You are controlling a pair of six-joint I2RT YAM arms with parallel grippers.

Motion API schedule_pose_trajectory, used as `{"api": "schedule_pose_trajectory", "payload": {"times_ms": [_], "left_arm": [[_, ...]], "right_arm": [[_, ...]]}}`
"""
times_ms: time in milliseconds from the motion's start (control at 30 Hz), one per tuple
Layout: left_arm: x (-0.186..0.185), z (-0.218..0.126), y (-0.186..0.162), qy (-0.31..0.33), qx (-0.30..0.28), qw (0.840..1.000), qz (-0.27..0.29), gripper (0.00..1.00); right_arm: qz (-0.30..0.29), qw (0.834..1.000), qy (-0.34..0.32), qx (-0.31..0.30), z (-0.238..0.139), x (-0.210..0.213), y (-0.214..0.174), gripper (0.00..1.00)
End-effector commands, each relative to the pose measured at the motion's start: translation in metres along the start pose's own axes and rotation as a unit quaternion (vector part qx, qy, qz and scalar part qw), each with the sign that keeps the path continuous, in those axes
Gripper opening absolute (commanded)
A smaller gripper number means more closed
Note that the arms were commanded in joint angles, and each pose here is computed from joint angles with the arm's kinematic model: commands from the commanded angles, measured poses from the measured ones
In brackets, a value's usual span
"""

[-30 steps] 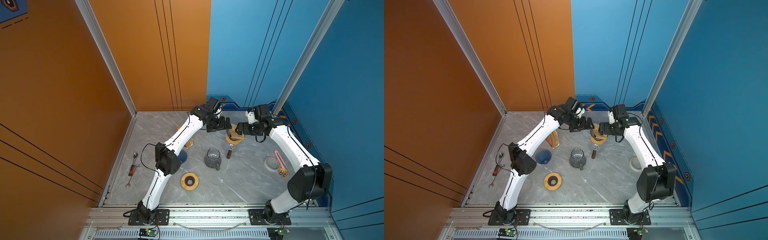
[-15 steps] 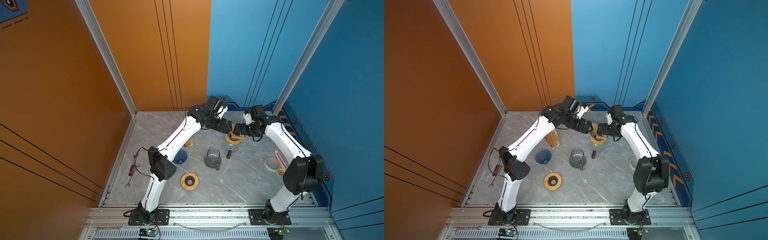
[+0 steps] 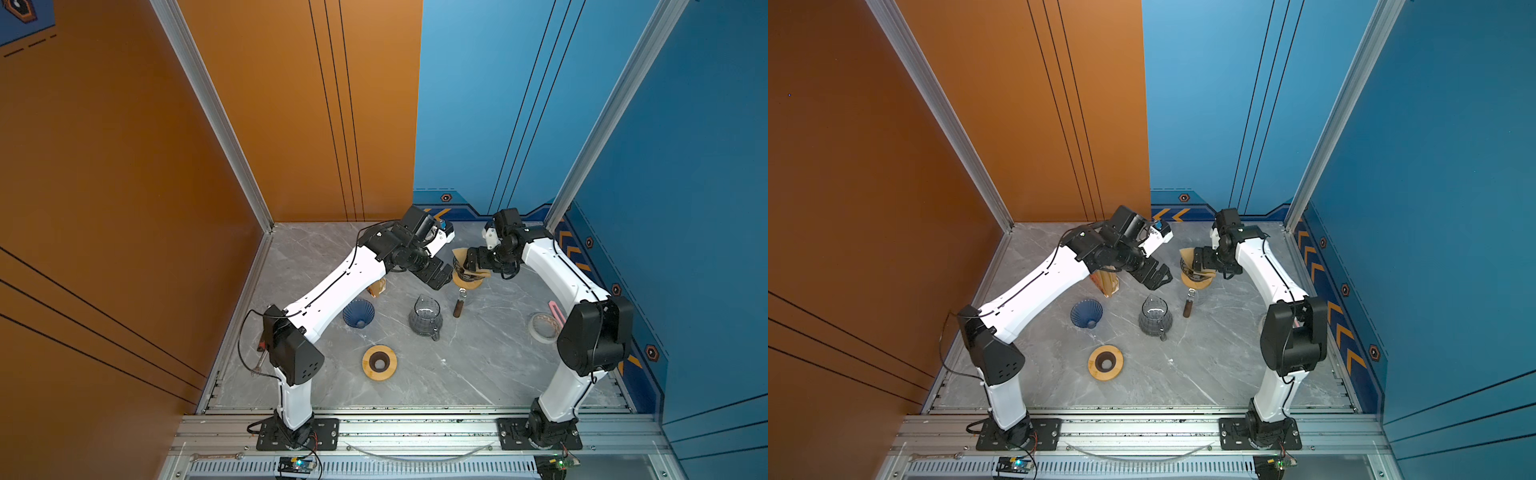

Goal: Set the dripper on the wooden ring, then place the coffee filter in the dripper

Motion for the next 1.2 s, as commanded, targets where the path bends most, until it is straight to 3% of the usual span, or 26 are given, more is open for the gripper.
{"api": "schedule_pose_trajectory", "payload": {"times_ms": [0, 400, 833, 1167], "left_arm": [[-0.004, -0.023, 0.006, -0.007, -0.045, 0.999, 0.029, 0.98], [-0.001, -0.056, -0.021, -0.022, -0.113, 0.993, 0.019, 0.98], [-0.006, -0.055, -0.025, -0.036, -0.113, 0.993, 0.016, 0.98], [0.004, -0.054, -0.022, -0.044, -0.142, 0.989, -0.018, 0.98]], "right_arm": [[0.005, 1.0, -0.017, 0.022, 0.002, 0.001, -0.001, 1.0], [0.007, 0.997, -0.054, 0.055, 0.015, -0.003, -0.001, 1.0], [0.01, 0.995, -0.068, 0.069, 0.021, -0.012, -0.006, 1.0], [0.009, 0.998, -0.057, 0.002, -0.032, -0.001, 0.008, 1.0]]}}
Point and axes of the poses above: each gripper's point midway between its finger pads, its own z axis out along the fingers, its own x axis along the line the jaws close on, y = z × x, the point moved 6 cm from there along -z, back along the fingers, and after that the axes turned 10 degrees about -z, right-handed, at the moved point
